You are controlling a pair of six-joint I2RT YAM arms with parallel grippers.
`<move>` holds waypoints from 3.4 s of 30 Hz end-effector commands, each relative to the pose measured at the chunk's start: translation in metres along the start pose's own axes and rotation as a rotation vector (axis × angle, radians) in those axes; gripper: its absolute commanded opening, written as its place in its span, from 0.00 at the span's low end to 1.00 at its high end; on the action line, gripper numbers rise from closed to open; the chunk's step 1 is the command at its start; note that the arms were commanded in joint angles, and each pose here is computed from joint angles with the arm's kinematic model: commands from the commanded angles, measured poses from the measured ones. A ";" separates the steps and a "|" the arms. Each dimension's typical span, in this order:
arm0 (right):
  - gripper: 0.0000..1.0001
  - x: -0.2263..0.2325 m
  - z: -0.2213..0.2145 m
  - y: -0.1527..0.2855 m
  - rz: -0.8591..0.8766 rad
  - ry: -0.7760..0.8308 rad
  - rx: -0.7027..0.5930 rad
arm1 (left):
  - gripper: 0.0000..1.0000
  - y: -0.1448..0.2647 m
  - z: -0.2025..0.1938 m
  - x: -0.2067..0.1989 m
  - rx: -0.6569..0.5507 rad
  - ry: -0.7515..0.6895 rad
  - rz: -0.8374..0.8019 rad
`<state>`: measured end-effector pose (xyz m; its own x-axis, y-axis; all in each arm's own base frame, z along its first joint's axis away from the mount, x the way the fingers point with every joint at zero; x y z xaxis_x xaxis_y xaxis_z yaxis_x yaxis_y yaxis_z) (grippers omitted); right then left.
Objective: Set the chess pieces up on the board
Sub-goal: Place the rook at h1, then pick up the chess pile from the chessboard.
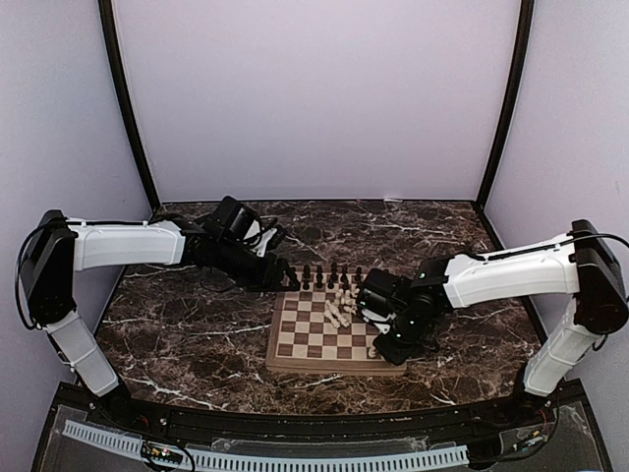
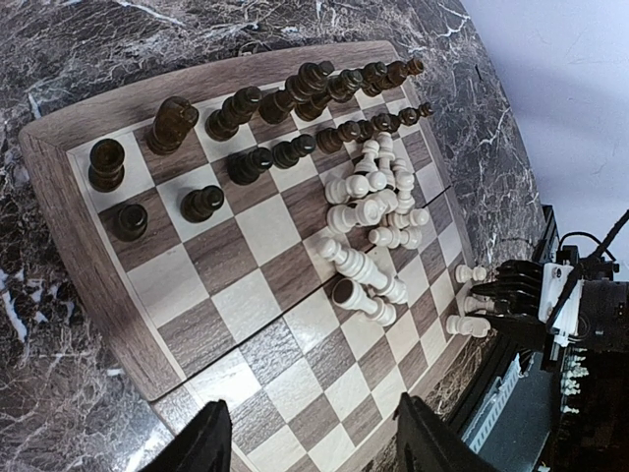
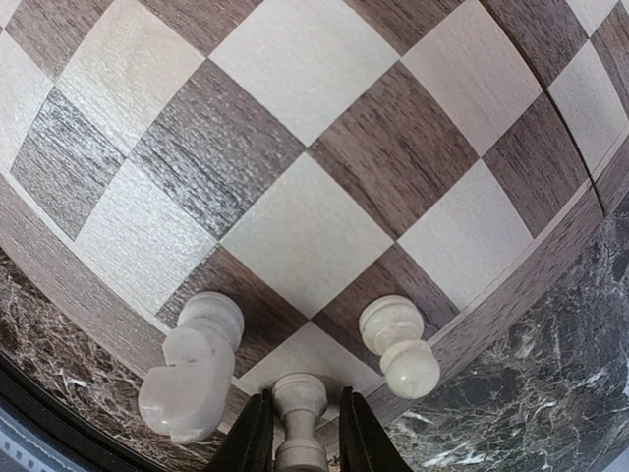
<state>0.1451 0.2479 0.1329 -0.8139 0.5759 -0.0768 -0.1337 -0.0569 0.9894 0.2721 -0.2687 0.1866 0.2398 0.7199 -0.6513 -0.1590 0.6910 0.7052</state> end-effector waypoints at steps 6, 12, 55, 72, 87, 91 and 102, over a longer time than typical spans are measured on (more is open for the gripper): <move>0.24 -0.006 0.006 0.001 -0.021 0.006 0.001 | 0.60 0.001 0.004 -0.007 -0.003 -0.023 -0.013; 0.24 -0.010 0.007 0.001 -0.029 -0.007 -0.001 | 0.60 -0.001 0.006 -0.009 0.004 -0.026 -0.016; 0.29 -0.089 0.038 0.099 -0.052 -0.224 -0.315 | 0.57 -0.079 0.034 -0.076 0.045 -0.289 0.237; 0.29 -0.084 0.029 0.095 -0.016 -0.247 -0.347 | 0.44 -0.107 0.032 -0.066 0.100 -0.268 0.356; 0.29 -0.082 0.025 0.089 -0.003 -0.250 -0.339 | 0.44 -0.103 0.038 -0.077 0.087 -0.243 0.320; 0.29 -0.082 0.025 0.087 0.000 -0.253 -0.339 | 0.44 -0.096 0.040 -0.079 0.062 -0.241 0.346; 0.29 -0.081 0.025 0.081 0.009 -0.249 -0.326 | 0.43 -0.109 0.030 -0.073 0.130 -0.213 0.285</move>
<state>0.2141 0.2176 0.2216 -0.6680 0.7441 -0.0091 -0.3213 -0.2773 0.9055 0.3075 -0.3979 0.1613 0.4015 0.8554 -0.3273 -0.1612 0.4178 0.8941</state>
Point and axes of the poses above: each gripper's point midway between its finger pads, its own y axis back along the fingers, its own x axis along the line the jaws close on, z = x × y, the point moved 9 cm from there along y, back along the fingers, and after that the axes turned 12 degrees about y, right-handed, at the moved point
